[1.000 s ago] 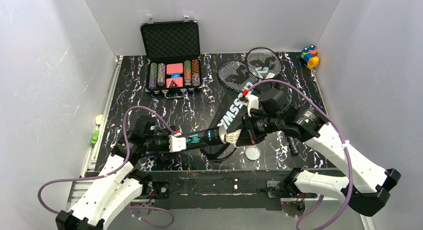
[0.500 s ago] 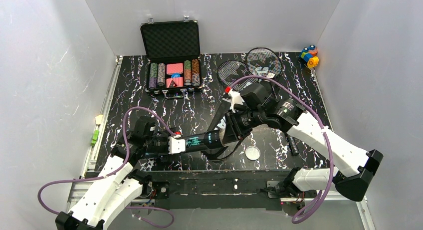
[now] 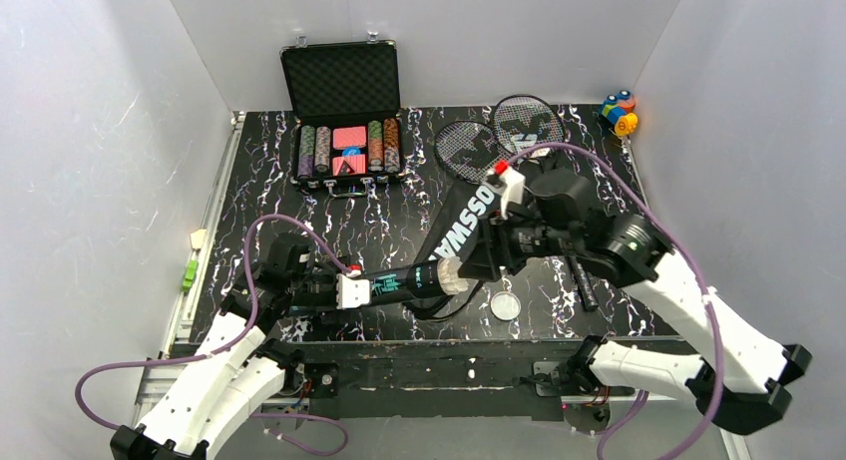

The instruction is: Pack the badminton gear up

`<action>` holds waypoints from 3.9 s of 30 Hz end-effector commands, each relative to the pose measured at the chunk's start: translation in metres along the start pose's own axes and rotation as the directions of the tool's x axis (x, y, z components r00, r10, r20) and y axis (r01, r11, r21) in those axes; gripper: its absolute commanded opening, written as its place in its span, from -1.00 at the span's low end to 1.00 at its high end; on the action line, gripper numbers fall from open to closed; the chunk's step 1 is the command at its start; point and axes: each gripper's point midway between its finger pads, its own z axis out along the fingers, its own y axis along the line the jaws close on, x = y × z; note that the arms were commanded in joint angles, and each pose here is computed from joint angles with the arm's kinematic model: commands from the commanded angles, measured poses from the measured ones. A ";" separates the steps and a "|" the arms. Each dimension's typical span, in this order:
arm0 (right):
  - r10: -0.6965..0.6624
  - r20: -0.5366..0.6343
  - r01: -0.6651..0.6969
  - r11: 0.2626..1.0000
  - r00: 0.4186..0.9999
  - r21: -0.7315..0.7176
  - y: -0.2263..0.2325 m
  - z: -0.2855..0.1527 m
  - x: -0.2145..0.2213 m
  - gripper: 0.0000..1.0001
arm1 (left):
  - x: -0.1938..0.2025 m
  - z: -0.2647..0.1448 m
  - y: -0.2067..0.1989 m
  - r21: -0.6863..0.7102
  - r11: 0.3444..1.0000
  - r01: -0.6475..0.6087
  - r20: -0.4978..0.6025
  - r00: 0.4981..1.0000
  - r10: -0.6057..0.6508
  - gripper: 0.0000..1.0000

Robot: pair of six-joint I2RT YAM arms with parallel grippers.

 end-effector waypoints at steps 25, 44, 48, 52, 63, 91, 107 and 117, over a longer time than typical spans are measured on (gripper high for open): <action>0.307 0.201 -0.309 0.951 0.930 -0.021 -0.045 0.050 0.001 -0.27 | -0.028 -0.007 0.011 -0.025 0.999 -0.023 0.084 0.996 0.025 -1.00; 0.313 0.216 -0.320 0.947 0.925 -0.004 -0.049 0.037 0.018 0.25 | -0.031 -0.008 0.014 -0.029 0.999 -0.021 0.087 0.996 0.023 -1.00; 0.339 0.177 -0.342 0.940 0.924 -0.014 -0.051 0.046 0.027 0.23 | -0.032 -0.008 0.015 -0.031 0.999 -0.023 0.088 0.996 0.026 -1.00; 0.342 0.161 -0.347 0.938 0.926 0.004 -0.056 0.052 0.031 0.20 | -0.033 -0.008 0.015 -0.031 0.999 -0.022 0.091 0.996 0.025 -1.00; 0.353 0.151 -0.350 0.936 0.923 -0.046 -0.051 0.070 0.024 0.12 | -0.035 -0.007 0.015 -0.024 1.000 -0.014 0.105 0.994 0.016 -1.00; 0.255 0.345 -0.311 0.943 0.903 0.120 -0.060 0.003 0.007 0.60 | -0.028 -0.005 0.012 -0.030 1.000 -0.011 0.093 0.996 0.013 -1.00; 0.453 0.125 -0.434 0.682 0.883 0.589 -0.187 0.050 0.129 0.26 | -0.021 -0.006 0.008 -0.031 1.000 -0.003 0.062 0.998 0.004 -1.00; 0.455 0.047 -0.363 0.639 0.889 0.678 -0.209 0.087 0.139 0.20 | -0.017 -0.004 0.001 -0.021 1.000 0.022 0.068 0.997 -0.020 -1.00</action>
